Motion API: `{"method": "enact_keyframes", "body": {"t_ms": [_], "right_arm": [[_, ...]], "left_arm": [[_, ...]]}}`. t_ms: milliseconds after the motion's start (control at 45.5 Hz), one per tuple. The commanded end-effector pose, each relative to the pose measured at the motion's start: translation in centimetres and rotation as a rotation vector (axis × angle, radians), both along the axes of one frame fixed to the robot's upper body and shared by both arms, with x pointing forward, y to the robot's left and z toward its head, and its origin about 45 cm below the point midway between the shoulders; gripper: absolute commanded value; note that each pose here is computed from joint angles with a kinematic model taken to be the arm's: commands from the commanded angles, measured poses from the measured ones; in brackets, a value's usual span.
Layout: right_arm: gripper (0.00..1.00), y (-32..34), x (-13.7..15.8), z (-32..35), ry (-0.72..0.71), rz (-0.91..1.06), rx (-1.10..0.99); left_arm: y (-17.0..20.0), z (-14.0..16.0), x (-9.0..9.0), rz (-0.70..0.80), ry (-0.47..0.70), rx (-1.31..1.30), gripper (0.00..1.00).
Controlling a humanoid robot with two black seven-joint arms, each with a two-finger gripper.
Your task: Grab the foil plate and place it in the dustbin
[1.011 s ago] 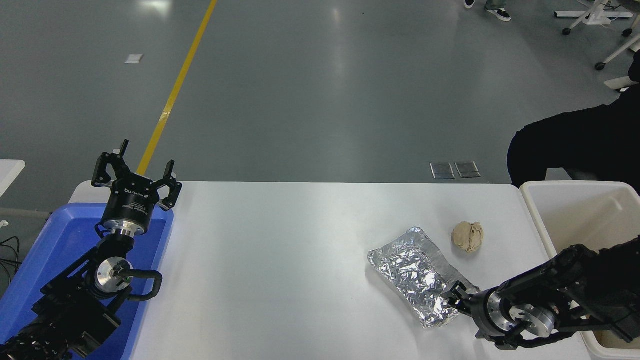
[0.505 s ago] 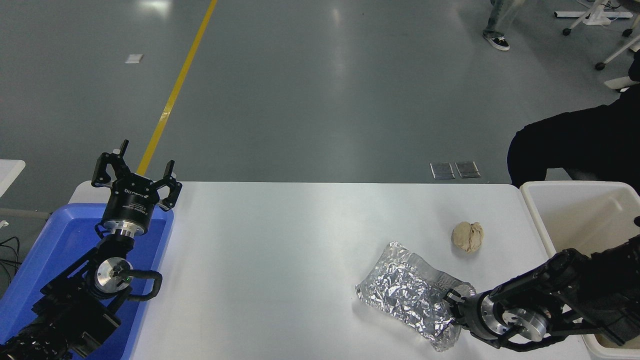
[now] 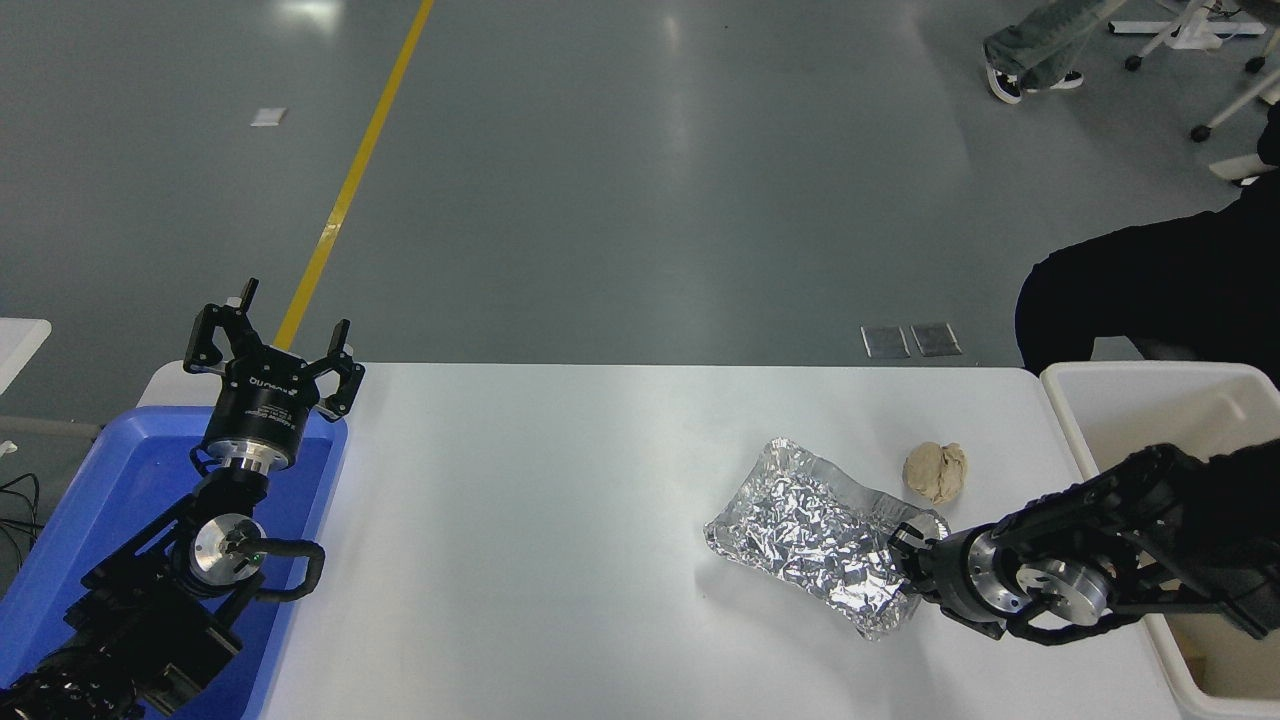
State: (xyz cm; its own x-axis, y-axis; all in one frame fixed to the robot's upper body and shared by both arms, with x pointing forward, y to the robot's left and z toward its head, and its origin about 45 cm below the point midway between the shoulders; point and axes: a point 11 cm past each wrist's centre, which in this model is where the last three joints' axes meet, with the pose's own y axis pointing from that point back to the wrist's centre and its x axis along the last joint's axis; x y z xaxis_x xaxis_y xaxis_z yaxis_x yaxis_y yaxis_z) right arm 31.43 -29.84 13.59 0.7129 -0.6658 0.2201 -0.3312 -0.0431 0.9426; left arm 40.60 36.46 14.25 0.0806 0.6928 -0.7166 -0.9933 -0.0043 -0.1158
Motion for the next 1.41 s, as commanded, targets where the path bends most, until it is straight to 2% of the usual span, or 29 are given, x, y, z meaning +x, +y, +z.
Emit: {"method": "enact_keyframes", "body": {"t_ms": [0, 418, 681, 1055, 1231, 1385], "right_arm": [[0.0, -1.4, 4.1, 7.5, -0.071, 0.044, 0.027], [0.0, -2.2, 7.0, 17.5, -0.152, 0.119, 0.036], [0.0, -2.4, 7.8, 22.5, -0.209, 0.183, -0.015], [0.0, -4.7, 8.0, 21.3, -0.206, 0.166, -0.072], [0.0, -10.4, 9.9, 20.6, -0.273, 0.054, -0.148], [0.0, -16.0, 9.9, 18.6, -0.302, -0.056, -0.236]], "left_arm": [[0.0, 0.0, 0.0, 0.001, 0.0, 0.0, 0.98], [0.0, 0.0, 0.0, 0.0, 0.001, 0.0, 0.98], [0.0, -0.1, 0.0, 0.001, 0.002, 0.0, 0.98], [0.0, -0.1, 0.0, 0.001, 0.002, 0.0, 0.98], [0.0, -0.1, 0.0, 0.001, 0.002, 0.0, 0.98], [0.0, -0.1, 0.0, 0.001, 0.002, 0.0, 0.98]]}}
